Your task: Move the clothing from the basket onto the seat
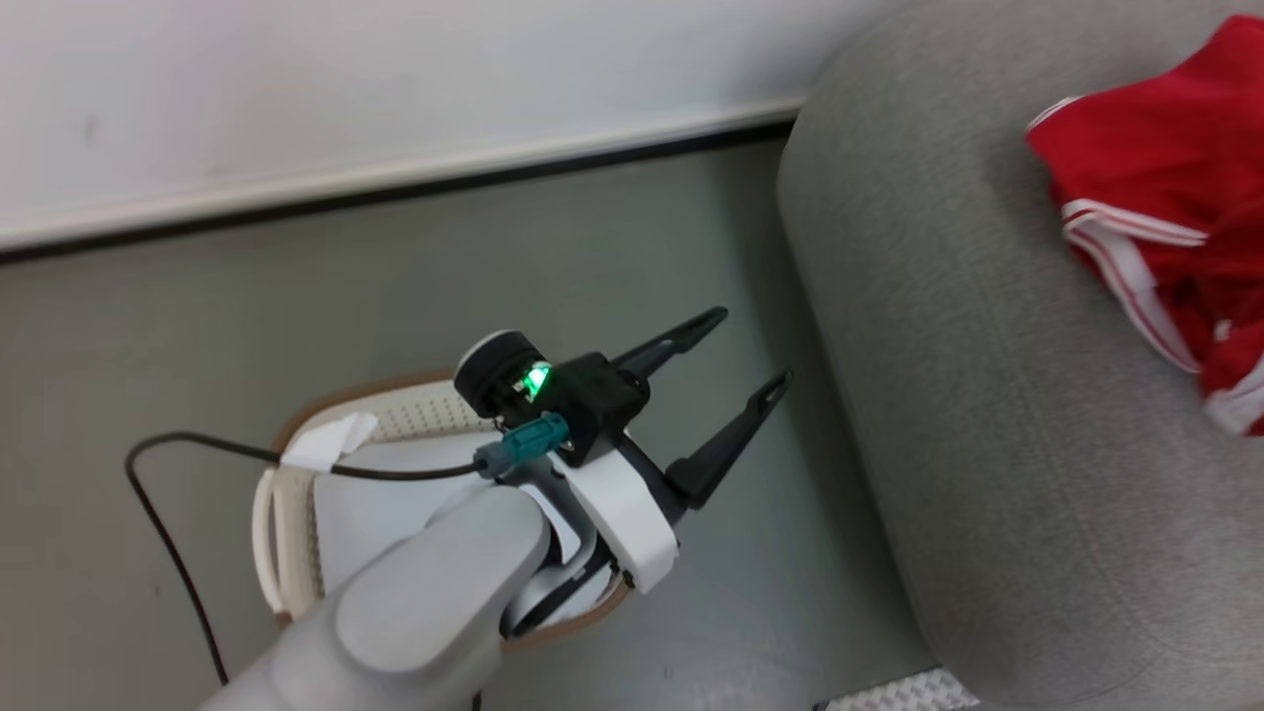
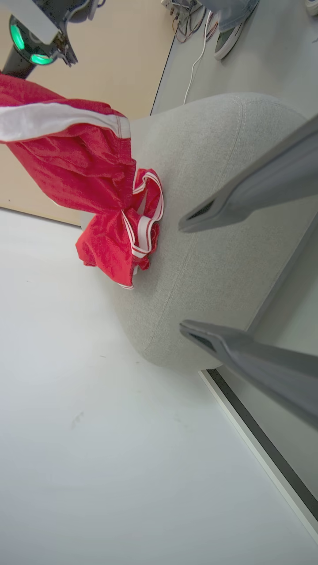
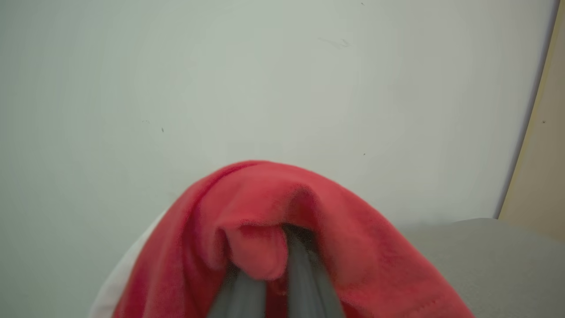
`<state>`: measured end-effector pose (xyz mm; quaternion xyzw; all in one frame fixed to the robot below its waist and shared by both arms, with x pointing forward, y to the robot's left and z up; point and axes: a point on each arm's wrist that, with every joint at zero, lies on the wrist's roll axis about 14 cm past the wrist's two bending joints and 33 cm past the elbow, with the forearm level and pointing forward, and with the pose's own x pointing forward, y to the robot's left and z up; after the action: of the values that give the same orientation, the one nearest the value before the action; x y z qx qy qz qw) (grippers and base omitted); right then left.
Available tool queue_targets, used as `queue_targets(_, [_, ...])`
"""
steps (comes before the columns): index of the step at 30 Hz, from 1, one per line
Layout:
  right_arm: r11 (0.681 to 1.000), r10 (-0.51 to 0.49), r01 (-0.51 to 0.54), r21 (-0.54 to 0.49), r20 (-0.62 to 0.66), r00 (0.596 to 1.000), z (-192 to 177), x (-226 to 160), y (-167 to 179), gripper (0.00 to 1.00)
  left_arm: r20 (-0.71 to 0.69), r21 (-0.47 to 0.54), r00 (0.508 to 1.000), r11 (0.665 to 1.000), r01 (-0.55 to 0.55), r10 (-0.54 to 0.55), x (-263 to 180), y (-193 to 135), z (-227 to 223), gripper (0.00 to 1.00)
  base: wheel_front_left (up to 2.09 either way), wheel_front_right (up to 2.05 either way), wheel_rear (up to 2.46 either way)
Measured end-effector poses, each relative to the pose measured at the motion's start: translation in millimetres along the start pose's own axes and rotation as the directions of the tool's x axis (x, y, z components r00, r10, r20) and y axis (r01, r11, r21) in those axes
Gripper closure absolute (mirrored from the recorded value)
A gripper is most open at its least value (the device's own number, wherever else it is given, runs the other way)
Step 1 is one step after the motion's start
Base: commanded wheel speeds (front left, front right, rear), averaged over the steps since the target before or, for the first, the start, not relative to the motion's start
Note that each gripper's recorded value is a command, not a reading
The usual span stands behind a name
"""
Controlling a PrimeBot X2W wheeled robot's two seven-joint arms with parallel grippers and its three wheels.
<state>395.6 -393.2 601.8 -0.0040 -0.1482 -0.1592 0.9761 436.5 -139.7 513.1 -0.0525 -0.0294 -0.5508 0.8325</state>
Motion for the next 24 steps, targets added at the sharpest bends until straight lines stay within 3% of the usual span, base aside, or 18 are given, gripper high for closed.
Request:
queue_targets(5, [0.998, -0.061, 0.061, -0.019, -0.022, 0.998, -20, 28, -20, 1.0, -0.018, -0.018, 0.999, 0.999, -0.042, 0.042, -5, 27, -18, 0.0, 0.0, 0.0, 0.0])
queue_targets(15, [0.987, -0.156, 0.145, -0.074, -0.179, 0.971, -93, 67, -55, 1.0, -0.076, -0.048, 0.989, 0.99, -0.129, 0.125, -22, 78, -67, 0.0, 0.0, 0.0, 0.0])
queue_targets(19, [0.982, -0.18, 0.15, -0.118, -0.306, 0.935, -132, 68, -65, 1.0, -0.096, -0.067, 0.984, 0.986, -0.155, 0.148, -30, 88, -85, 0.0, 0.0, 0.0, 0.0])
queue_targets(24, [0.973, -0.224, 0.169, -0.156, -0.486, 0.845, -180, 53, -77, 1.0, -0.115, -0.078, 0.979, 0.981, -0.178, 0.168, -36, 96, -98, 0.0, 0.0, 0.0, 0.0])
